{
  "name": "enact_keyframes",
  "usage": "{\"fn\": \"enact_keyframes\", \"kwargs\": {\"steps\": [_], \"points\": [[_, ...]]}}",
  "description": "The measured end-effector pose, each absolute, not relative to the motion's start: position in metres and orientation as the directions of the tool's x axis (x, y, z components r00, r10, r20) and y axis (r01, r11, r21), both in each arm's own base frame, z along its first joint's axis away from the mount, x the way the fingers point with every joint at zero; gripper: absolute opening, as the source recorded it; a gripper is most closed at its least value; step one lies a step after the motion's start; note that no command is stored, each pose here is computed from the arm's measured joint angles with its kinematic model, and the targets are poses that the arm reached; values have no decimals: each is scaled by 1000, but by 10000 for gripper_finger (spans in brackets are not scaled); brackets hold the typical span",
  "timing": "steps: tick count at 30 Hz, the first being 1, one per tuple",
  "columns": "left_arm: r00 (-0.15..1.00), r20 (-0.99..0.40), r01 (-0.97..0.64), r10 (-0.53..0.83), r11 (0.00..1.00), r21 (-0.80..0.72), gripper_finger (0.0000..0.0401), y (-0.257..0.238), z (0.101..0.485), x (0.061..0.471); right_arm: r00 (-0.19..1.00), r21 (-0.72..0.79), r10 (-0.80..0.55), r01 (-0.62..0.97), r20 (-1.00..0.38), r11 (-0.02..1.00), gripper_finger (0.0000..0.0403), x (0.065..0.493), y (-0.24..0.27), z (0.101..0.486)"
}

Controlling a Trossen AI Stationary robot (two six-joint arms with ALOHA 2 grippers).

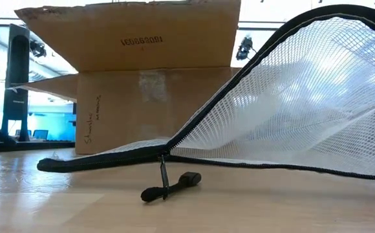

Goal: Unpack boxes
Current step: Put the toothpaste into the white zip bag

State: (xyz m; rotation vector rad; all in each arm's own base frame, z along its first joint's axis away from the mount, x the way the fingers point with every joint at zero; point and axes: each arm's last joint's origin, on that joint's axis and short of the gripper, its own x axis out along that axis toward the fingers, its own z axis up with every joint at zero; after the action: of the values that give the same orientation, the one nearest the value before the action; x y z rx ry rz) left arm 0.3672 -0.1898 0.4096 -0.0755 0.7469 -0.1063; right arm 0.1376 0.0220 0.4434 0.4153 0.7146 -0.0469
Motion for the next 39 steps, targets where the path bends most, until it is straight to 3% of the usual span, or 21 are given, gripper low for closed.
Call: {"fn": "enact_keyframes", "kwargs": {"steps": [6, 10, 16, 20, 23, 28, 32, 39], "points": [[734, -652, 257, -189, 966, 9, 60, -260, 356, 378, 733, 351, 127, 160, -669, 923, 153, 149, 32, 425], [765, -622, 369, -165, 904, 214, 60, -286, 313, 398, 727, 351, 135, 153, -673, 924, 153, 155, 35, 418], [770, -635, 438, -67, 778, 449, 60, -295, 240, 435, 716, 349, 133, 162, -686, 923, 153, 157, 36, 414], [810, -585, 438, -40, 705, 558, 60, -292, 216, 457, 717, 350, 133, 163, -685, 922, 153, 157, 36, 414], [818, -572, 409, 61, 639, 652, 60, -285, 202, 465, 716, 350, 133, 163, -685, 922, 153, 156, 36, 414], [762, -637, 444, 115, 622, 645, 60, -272, 184, 468, 715, 350, 133, 163, -686, 923, 153, 157, 36, 414], [724, -648, 419, 238, 595, 686, 60, -265, 178, 465, 713, 346, 132, 163, -689, 924, 153, 156, 36, 414], [594, -728, 323, 341, 728, 604, 60, -245, 154, 462, 711, 340, 131, 160, -691, 927, 153, 156, 36, 413]]}}
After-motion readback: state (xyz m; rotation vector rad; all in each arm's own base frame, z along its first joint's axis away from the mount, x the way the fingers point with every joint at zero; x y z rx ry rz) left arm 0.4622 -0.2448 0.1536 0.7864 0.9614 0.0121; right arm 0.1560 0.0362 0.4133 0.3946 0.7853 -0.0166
